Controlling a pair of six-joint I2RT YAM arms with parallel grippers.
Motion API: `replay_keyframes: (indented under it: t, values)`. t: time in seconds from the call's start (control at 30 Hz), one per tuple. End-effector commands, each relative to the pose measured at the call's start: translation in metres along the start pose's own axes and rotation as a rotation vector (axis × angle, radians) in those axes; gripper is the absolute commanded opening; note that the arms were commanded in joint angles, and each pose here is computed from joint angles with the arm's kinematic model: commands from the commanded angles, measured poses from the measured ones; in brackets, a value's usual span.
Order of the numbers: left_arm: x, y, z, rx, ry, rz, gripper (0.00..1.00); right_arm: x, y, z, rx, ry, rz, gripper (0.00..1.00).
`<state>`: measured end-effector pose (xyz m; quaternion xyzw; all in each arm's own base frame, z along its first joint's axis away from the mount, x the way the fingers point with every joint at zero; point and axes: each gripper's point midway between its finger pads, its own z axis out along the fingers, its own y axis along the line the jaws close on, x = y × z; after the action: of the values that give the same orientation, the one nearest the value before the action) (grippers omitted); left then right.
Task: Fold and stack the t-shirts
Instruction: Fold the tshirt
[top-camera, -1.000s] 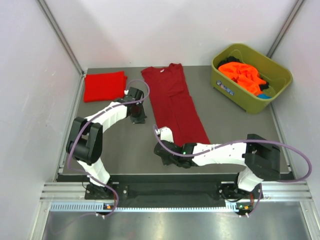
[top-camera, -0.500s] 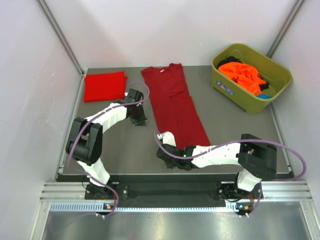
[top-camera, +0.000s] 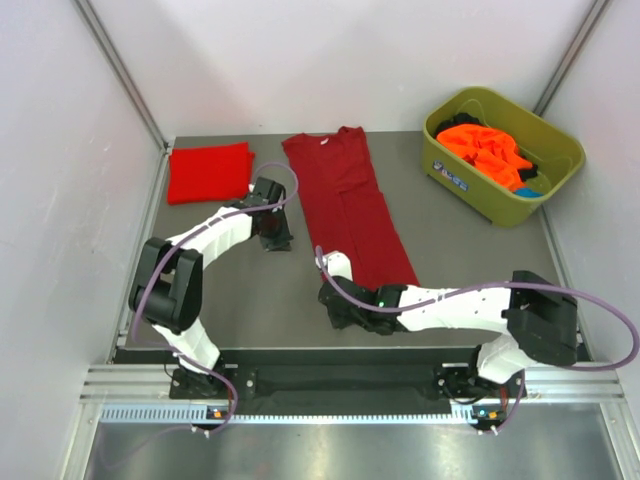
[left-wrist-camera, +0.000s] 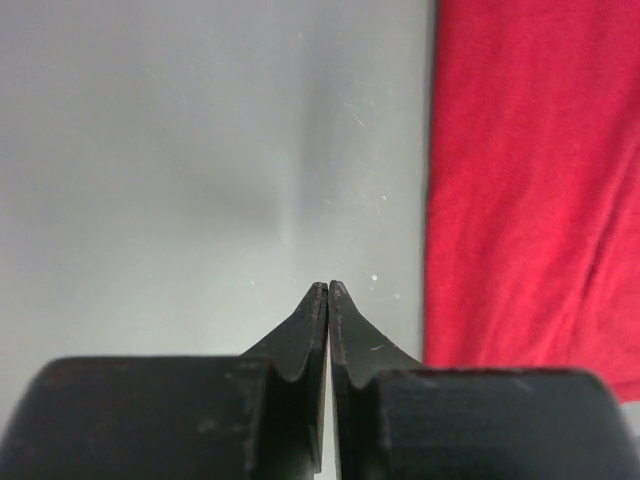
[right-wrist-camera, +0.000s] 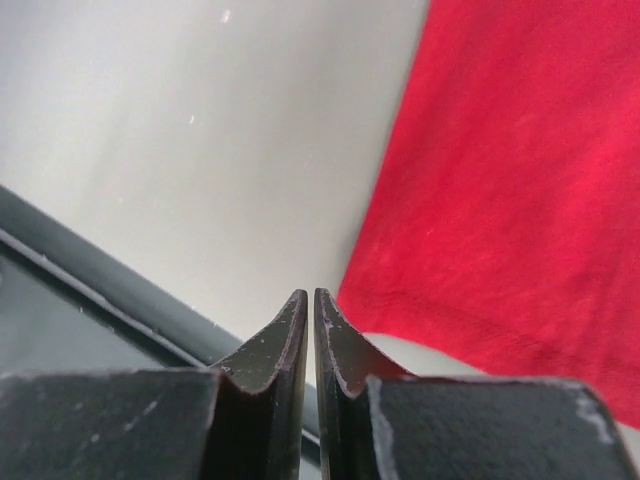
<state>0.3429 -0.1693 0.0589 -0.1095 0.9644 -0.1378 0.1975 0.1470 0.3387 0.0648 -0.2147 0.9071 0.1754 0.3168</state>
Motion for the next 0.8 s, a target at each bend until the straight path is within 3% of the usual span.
replay_keyframes:
  t: [0.0,0.1,0.23,0.4,0.57,0.67,0.7,0.77]
  values:
    - [-0.007,-0.015,-0.019,0.087,-0.048,0.000,0.09,-0.026,-0.007,-0.003,0.011,-0.071,0.015,0.07]
    - [0.007,-0.019,-0.018,0.143,-0.018,-0.012,0.22,-0.014,-0.010,0.012,0.008,-0.041,0.001,0.07]
    - [0.019,-0.017,-0.021,0.175,-0.006,-0.013,0.29,0.012,-0.020,0.028,0.049,0.022,0.011,0.06]
    - [0.039,-0.009,-0.036,0.199,-0.006,-0.006,0.34,0.024,-0.026,0.030,0.051,0.034,0.028,0.05]
    - [0.046,-0.011,-0.058,0.257,-0.046,-0.010,0.40,0.003,-0.016,0.011,0.013,0.000,0.025,0.07]
    - [0.061,-0.028,-0.066,0.357,-0.024,0.000,0.41,-0.021,-0.001,-0.012,-0.059,-0.039,0.041,0.17]
    - [0.066,-0.029,-0.066,0.365,-0.021,-0.005,0.41,-0.026,0.001,-0.018,-0.070,-0.043,0.043,0.27]
    - [0.076,-0.040,-0.073,0.399,-0.026,0.008,0.43,-0.044,-0.002,-0.033,-0.083,-0.077,0.072,0.31]
